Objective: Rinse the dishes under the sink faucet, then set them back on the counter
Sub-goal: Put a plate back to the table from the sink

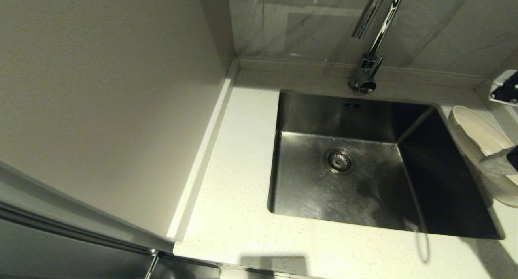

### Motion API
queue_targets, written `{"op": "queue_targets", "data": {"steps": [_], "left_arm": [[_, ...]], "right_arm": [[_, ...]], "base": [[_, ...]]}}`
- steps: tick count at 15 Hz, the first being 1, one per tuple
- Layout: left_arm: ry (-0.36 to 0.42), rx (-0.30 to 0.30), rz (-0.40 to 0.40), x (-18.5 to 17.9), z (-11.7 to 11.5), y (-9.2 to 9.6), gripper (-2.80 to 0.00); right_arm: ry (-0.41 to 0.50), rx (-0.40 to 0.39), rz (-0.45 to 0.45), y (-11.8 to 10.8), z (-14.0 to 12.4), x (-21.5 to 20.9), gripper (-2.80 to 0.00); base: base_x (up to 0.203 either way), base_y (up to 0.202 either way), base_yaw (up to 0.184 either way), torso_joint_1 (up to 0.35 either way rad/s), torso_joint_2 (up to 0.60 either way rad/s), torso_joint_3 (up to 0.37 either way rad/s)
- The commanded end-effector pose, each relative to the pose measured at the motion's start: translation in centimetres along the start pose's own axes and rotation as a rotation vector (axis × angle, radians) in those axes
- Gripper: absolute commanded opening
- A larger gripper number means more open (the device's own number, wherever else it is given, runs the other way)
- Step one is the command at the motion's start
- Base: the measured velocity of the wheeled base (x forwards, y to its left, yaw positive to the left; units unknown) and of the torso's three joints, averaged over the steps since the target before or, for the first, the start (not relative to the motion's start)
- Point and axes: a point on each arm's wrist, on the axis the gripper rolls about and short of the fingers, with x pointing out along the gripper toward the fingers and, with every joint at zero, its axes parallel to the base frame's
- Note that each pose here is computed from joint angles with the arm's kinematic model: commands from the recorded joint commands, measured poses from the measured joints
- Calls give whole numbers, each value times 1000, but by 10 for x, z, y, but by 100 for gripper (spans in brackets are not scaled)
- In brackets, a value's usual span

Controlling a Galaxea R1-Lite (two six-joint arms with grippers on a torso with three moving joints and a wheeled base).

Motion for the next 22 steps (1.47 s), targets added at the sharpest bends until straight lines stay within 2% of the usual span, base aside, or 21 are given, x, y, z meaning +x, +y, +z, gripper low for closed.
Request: {"op": "queue_targets", "data": {"steps": [1,4,9,15,22], "left_arm": [[-4,-1,1,0,0,0,-280],[-4,-1,1,0,0,0,-280],[-4,-1,1,0,0,0,-280],[-4,-1,1,0,0,0,-280],[-4,-1,1,0,0,0,-280]], "right_arm": [[32,1,-53,-4,-28,-13,-280],[129,12,-126,-5,-58,-14,-280],[214,50,-145,15,-106,-16,-280],[247,83,-166,46,-158,-21,-280],[284,106,-147,62,-183,-13,-280]], "base": [[0,0,0,0,0,0],[0,0,0,0,0,0],[0,0,0,0,0,0],[0,0,0,0,0,0],[0,0,0,0,0,0]]}}
